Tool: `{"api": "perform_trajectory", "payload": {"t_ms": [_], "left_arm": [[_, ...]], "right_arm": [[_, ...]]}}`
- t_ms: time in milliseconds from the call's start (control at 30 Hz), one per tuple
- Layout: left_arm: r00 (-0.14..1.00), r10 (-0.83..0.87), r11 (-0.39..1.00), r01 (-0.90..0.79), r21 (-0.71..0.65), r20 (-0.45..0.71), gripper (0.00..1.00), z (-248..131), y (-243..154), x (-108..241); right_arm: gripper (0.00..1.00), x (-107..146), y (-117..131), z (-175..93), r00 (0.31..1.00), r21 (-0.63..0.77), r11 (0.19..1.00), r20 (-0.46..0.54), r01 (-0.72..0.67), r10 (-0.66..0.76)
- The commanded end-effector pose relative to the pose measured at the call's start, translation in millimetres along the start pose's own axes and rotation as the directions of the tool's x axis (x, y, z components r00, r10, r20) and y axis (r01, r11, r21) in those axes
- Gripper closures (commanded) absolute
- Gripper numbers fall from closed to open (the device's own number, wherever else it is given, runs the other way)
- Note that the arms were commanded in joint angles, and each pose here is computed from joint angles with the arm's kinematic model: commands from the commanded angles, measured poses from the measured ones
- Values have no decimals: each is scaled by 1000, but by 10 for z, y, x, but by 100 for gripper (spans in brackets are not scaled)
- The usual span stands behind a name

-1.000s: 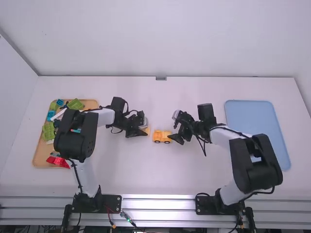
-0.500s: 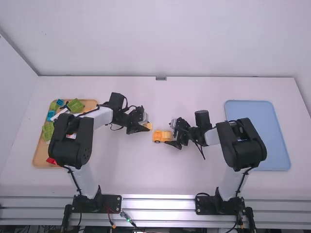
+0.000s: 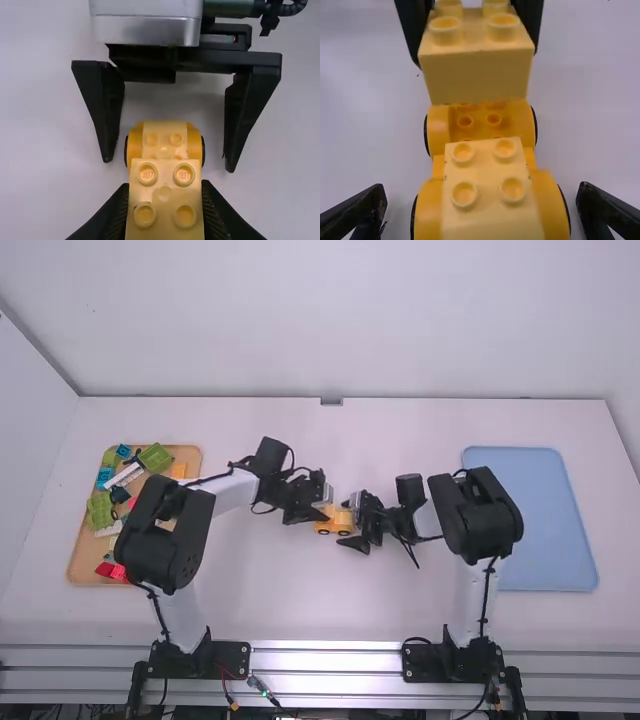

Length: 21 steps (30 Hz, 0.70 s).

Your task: Assemble lego blocks to make yellow taxi

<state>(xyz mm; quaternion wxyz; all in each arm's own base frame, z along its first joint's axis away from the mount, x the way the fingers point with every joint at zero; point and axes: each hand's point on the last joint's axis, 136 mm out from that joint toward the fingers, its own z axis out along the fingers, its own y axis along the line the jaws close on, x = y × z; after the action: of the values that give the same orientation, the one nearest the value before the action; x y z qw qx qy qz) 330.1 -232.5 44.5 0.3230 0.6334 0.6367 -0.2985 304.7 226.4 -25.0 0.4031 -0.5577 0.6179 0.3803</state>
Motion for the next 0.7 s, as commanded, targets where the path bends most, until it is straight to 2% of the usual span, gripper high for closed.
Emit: {"api": "perform_trajectory", "payload": {"t_ms": [0,200,333,433,500,633,667], "left_arm": [[1000,-25,1000,25,0,-3,94,-43,-31,15],[999,-22,1000,22,8,-30,96,-18,-74,61],[999,-29,999,29,15,-28,97,-7,-113,86],[999,-30,1000,30,7,-19,97,10,-134,133],[1000,-1,1000,1,0,12,98,47,-153,120],[998,27,1000,-26,-11,53,98,61,-154,89],[999,9,1000,-8,-21,45,98,65,-129,93]], "right_arm": [[1,-52,-8,16,1000,-21,1000,30,6,-5],[3,-38,-15,87,1000,-11,1000,0,21,-21],[9,-49,-7,162,999,-7,999,-19,32,-32],[15,-14,-23,182,998,8,999,-44,38,-38],[23,-2,-25,188,998,11,999,-52,36,-35],[28,0,-23,187,998,11,999,-52,32,-32],[35,-1,-25,187,998,11,999,-52,33,-32]]}}
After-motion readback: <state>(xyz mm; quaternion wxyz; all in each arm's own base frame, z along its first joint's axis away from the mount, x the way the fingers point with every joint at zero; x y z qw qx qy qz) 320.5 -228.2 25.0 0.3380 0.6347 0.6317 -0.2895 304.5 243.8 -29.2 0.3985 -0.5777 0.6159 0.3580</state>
